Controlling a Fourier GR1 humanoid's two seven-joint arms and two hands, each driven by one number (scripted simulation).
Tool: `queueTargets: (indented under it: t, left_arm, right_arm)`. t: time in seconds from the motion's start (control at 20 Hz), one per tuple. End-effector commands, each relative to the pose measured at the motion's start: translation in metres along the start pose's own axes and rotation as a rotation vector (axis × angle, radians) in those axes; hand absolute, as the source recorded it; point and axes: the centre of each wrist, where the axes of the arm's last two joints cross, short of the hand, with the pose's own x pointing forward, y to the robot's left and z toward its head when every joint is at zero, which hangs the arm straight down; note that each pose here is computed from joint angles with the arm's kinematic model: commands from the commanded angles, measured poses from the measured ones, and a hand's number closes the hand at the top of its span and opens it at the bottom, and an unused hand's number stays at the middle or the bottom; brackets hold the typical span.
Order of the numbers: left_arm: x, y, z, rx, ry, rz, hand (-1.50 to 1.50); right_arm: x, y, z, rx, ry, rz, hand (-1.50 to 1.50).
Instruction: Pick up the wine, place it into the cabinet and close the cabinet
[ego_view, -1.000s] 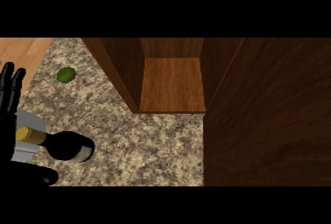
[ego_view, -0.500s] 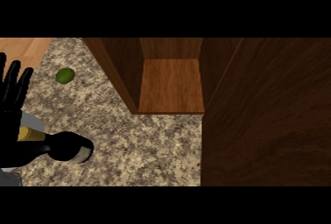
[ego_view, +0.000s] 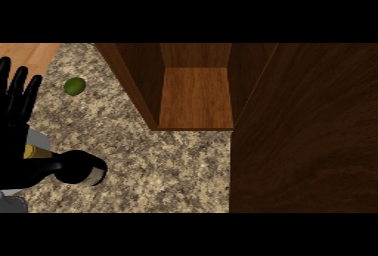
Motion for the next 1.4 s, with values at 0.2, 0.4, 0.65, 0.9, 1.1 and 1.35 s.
queueTargets:
  t: [0.2, 0.4, 0.65, 0.9, 1.1, 1.35]
  left_arm:
    - [0.003, -0.010, 0.026, 0.015, 0.013, -0.011, -1.50]
    - [-0.003, -0.007, 0.000, -0.002, -0.004, -0.024, -1.50]
    - [0.013, 0.010, 0.021, 0.043, 0.017, -0.032, -1.50]
    - [-0.008, 0.019, 0.046, 0.073, 0.052, -0.063, -1.50]
    - [-0.007, 0.037, 0.053, 0.105, 0.056, -0.066, -1.50]
    - [-0.013, 0.040, 0.063, 0.130, 0.051, -0.109, -1.50]
  right_arm:
    - [0.009, 0.003, 0.005, 0.023, -0.005, 0.012, -1.50]
    - [0.017, 0.003, -0.002, 0.030, 0.005, -0.010, -1.50]
    - [0.021, 0.003, -0.006, 0.015, 0.011, -0.023, -1.50]
    - [0.006, 0.010, -0.005, 0.011, -0.010, 0.009, -1.50]
    - [0.013, 0.006, -0.017, 0.008, -0.001, 0.009, -1.50]
    - [0.008, 0.013, -0.010, 0.001, -0.010, 0.003, -1.50]
